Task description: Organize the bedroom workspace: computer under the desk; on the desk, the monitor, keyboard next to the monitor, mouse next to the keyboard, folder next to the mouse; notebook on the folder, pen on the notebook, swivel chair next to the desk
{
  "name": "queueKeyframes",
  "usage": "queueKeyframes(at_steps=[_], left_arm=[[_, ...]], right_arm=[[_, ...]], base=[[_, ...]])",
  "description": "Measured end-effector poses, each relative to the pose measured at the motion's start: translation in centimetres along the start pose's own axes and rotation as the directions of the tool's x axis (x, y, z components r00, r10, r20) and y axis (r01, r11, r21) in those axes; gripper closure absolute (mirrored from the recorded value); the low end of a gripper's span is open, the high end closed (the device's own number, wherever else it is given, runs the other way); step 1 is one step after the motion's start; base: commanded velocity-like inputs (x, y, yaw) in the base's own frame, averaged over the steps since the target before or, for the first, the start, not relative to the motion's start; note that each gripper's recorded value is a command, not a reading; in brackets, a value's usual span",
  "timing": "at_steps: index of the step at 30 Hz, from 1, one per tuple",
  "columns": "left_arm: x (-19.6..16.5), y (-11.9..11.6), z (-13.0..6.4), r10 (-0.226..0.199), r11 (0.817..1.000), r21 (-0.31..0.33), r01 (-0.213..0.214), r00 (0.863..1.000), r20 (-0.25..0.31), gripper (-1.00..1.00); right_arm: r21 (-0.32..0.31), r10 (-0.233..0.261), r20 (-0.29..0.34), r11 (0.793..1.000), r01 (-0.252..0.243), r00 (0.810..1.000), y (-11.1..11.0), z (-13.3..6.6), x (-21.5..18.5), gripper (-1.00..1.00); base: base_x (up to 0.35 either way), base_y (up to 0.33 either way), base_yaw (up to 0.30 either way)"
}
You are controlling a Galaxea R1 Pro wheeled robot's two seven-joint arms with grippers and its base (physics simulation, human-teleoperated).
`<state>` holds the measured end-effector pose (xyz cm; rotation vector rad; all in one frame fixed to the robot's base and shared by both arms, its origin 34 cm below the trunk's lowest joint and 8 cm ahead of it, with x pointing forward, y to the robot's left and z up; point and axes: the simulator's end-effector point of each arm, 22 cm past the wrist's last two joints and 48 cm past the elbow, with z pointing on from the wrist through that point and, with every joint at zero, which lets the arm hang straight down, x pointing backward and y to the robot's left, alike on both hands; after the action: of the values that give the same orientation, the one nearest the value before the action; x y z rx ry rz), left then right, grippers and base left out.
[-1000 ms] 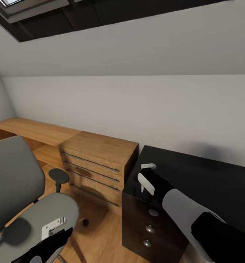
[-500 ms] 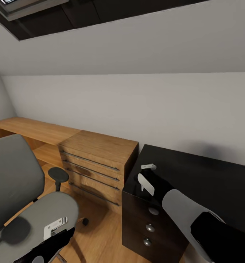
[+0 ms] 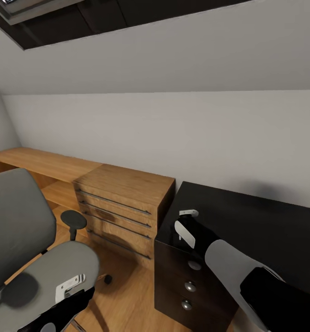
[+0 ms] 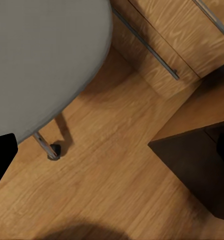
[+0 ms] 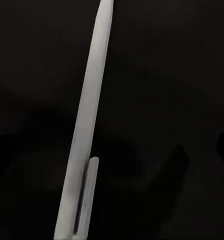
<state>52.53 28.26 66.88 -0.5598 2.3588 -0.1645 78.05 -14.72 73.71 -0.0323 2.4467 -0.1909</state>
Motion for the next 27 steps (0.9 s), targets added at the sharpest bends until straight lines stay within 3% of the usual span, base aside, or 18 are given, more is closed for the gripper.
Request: queueKeyframes(at_steps=[27], left_arm=[[0.04, 0.24, 0.1, -0.003, 1.0, -0.003, 0.003, 1.0, 0.002, -1.0]], right_arm=[[0.0, 0.002, 0.005, 1.0, -0.002, 1.0, 0.03, 0.05, -0.04, -1.0]], base=[[0.0, 0.0, 0.0]])
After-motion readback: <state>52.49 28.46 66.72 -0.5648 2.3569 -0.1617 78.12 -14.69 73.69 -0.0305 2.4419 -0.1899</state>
